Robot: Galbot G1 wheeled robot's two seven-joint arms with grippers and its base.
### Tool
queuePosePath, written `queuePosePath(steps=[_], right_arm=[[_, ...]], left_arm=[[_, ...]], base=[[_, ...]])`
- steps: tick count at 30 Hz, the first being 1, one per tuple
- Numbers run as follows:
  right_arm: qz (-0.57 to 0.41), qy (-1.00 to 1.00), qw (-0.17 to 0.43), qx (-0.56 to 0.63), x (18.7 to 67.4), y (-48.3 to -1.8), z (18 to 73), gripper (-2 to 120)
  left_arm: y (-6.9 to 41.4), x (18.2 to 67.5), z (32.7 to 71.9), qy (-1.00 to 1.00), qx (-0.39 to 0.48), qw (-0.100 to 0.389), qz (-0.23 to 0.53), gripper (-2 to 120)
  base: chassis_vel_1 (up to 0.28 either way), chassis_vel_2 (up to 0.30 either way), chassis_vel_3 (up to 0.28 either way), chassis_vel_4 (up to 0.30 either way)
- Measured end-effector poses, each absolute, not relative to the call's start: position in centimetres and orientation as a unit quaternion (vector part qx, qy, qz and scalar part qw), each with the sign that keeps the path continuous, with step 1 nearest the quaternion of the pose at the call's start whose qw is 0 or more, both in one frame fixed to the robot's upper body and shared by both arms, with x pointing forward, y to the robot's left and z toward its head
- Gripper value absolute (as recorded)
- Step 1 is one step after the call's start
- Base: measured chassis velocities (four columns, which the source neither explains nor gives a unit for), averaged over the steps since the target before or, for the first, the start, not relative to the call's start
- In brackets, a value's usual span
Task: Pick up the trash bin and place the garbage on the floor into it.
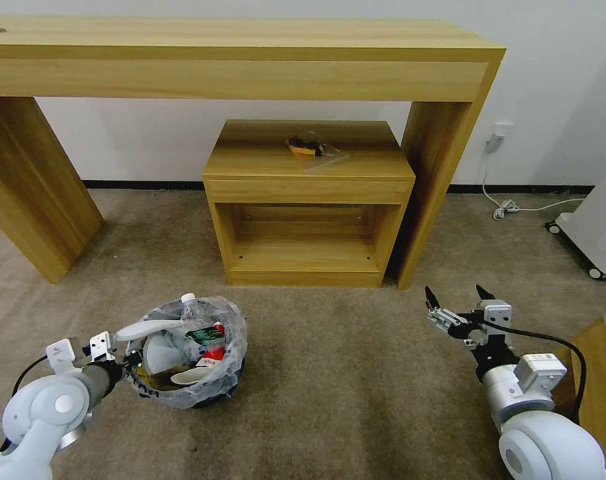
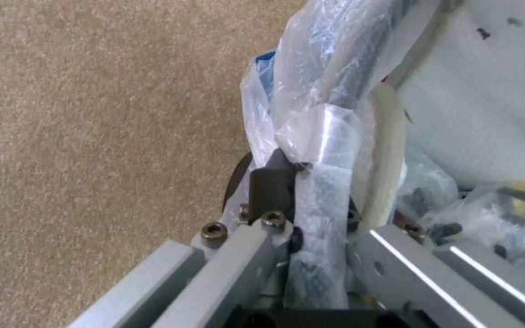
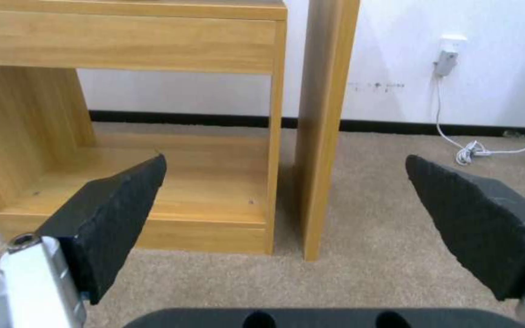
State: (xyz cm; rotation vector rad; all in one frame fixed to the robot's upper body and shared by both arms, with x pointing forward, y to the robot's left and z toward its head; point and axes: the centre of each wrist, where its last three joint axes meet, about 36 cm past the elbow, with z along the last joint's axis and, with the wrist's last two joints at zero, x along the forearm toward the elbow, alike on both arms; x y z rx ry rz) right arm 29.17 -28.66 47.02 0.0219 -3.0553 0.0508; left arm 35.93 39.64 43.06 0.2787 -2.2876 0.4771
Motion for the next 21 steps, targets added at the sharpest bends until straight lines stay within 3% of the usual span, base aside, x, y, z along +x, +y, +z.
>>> queuePosePath(steps=[21], right_arm=[[0.012,-0.999,0.039,0.009,29.2,-28.4,47.0,100]], left_arm=[[39.0,36.7,41.2,-0.893,0.11,0.397,0.182,0]], base=[[0.0,0.0,0.0,0.0]])
